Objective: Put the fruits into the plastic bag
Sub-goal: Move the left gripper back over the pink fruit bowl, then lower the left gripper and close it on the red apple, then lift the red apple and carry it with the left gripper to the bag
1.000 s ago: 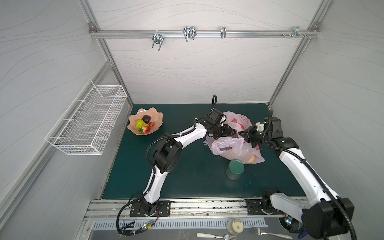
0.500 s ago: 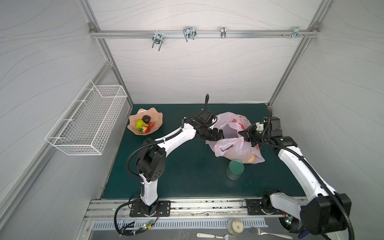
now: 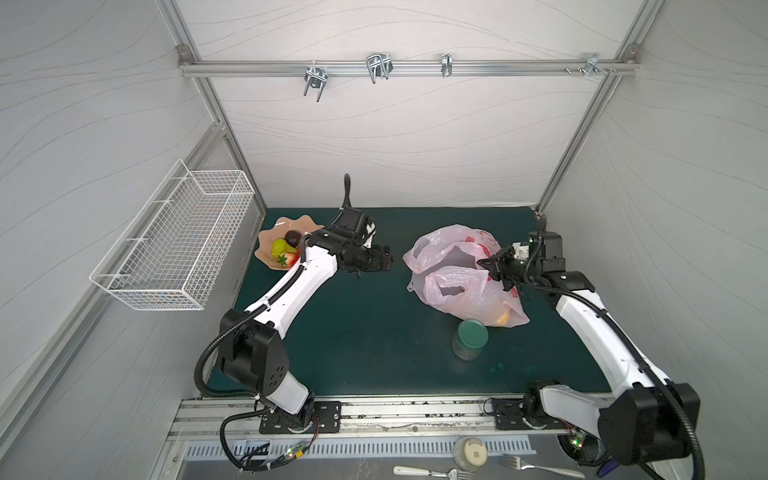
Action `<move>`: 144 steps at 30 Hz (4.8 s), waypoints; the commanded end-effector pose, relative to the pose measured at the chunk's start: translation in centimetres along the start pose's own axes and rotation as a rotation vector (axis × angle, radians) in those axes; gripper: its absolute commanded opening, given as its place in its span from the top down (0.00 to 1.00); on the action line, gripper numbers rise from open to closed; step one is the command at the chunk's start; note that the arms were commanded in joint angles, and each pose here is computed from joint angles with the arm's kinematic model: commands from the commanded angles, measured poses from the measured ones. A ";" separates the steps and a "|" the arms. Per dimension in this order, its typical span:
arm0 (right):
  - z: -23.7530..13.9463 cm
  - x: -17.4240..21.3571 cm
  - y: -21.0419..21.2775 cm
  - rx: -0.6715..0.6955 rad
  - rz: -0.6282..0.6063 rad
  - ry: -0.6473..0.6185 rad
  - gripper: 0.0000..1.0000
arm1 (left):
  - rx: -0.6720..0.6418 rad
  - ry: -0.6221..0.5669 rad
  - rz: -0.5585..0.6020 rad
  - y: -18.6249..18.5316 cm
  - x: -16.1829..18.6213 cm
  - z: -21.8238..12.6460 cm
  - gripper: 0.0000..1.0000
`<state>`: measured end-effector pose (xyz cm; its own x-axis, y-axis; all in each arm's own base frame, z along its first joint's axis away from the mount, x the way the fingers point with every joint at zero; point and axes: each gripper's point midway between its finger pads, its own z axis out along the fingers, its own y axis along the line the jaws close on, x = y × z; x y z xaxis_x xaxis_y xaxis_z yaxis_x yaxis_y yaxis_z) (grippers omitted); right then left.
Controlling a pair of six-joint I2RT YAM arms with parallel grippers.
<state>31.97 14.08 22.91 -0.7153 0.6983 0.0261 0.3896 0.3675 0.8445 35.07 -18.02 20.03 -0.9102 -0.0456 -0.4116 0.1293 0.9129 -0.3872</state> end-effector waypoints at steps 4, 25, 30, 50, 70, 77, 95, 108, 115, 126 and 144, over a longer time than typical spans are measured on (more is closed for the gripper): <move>-0.2 -0.6 1.1 -0.049 0.017 -0.008 1.00 | -0.157 -0.054 -0.071 5.9 -1.2 -3.1 0.07; 0.4 -1.3 -0.2 -0.043 0.052 -0.019 1.00 | -0.621 -0.029 -0.184 20.7 -6.3 -3.4 0.13; 0.8 -1.5 -1.2 -0.029 0.073 -0.025 1.00 | -0.646 0.009 -0.201 23.9 -7.9 -1.5 0.14; 2.4 -2.9 -1.3 -0.014 0.096 -0.009 1.00 | -0.731 0.123 -0.206 33.8 -9.3 2.9 0.14; 2.8 -3.4 -0.7 -0.010 0.091 -0.007 1.00 | -0.635 0.223 -0.232 34.3 -7.1 6.0 0.26; 2.5 -3.3 -0.6 -0.008 0.086 -0.012 1.00 | -0.634 0.202 -0.235 34.1 -7.5 5.6 0.40; 1.8 -3.0 -0.2 -0.017 0.081 -0.025 1.00 | -0.557 0.031 -0.248 30.0 -10.2 0.2 0.69; 1.0 -2.2 0.6 -0.017 0.052 -0.017 1.00 | -0.325 -0.087 -0.132 20.6 -9.6 -2.0 0.70; 0.3 -1.5 1.4 -0.023 0.027 -0.010 1.00 | -0.079 -0.189 -0.025 10.8 -9.4 -3.5 0.73; -0.6 -0.7 2.2 -0.021 -0.003 -0.005 1.00 | 0.248 -0.211 0.207 -3.8 -4.9 -2.9 0.76; -0.5 0.5 2.7 -0.008 -0.025 0.001 1.00 | 0.375 -0.174 0.421 -16.1 -4.5 3.5 0.84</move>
<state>32.63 15.08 24.04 -0.7265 0.6864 0.0328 0.3928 0.3757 0.8393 37.35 -31.41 22.47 -0.7397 0.2158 -0.6374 0.5700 0.7044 -0.4230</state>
